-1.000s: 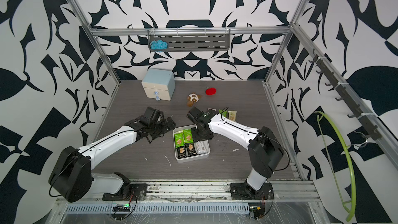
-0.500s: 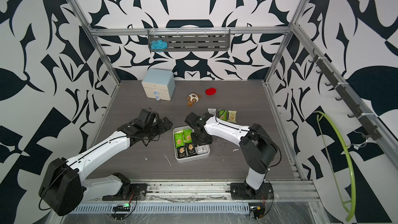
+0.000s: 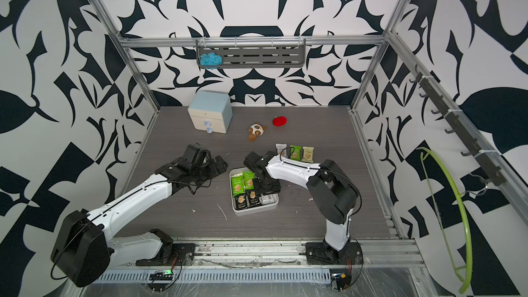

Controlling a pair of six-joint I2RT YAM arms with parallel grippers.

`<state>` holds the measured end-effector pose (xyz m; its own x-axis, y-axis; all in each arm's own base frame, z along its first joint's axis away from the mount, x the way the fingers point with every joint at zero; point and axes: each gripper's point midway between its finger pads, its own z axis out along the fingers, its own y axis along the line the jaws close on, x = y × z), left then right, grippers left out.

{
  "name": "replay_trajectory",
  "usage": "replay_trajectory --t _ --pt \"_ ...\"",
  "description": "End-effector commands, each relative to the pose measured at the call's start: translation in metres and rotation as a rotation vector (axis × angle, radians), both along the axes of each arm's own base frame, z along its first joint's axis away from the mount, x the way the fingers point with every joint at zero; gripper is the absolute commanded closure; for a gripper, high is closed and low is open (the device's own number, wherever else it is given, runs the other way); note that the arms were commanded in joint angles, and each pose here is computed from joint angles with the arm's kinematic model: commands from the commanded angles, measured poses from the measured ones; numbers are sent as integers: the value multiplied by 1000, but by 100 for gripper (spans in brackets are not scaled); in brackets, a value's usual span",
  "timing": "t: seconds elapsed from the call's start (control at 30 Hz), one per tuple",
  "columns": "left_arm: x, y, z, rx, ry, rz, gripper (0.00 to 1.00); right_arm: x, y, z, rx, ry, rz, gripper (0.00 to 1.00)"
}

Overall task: Take the cookies out of the storage box
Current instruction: Pick up the cookie from the storage box.

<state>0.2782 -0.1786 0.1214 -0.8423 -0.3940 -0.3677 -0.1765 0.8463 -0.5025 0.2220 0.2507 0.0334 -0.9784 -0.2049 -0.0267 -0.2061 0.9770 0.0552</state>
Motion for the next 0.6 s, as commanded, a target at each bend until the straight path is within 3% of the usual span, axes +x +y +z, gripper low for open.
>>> replay_trajectory --t 0.0,0.33,0.57 --pt "-3 3 -4 28 10 -9 1 6 1 3 -18 -24 1 41" --pt "-4 4 -4 33 11 -12 1 11 -12 0 -98 -50 -15 47" --pt "-1 1 -4 35 14 -23 1 11 -9 -8 -97 -34 -16 43"
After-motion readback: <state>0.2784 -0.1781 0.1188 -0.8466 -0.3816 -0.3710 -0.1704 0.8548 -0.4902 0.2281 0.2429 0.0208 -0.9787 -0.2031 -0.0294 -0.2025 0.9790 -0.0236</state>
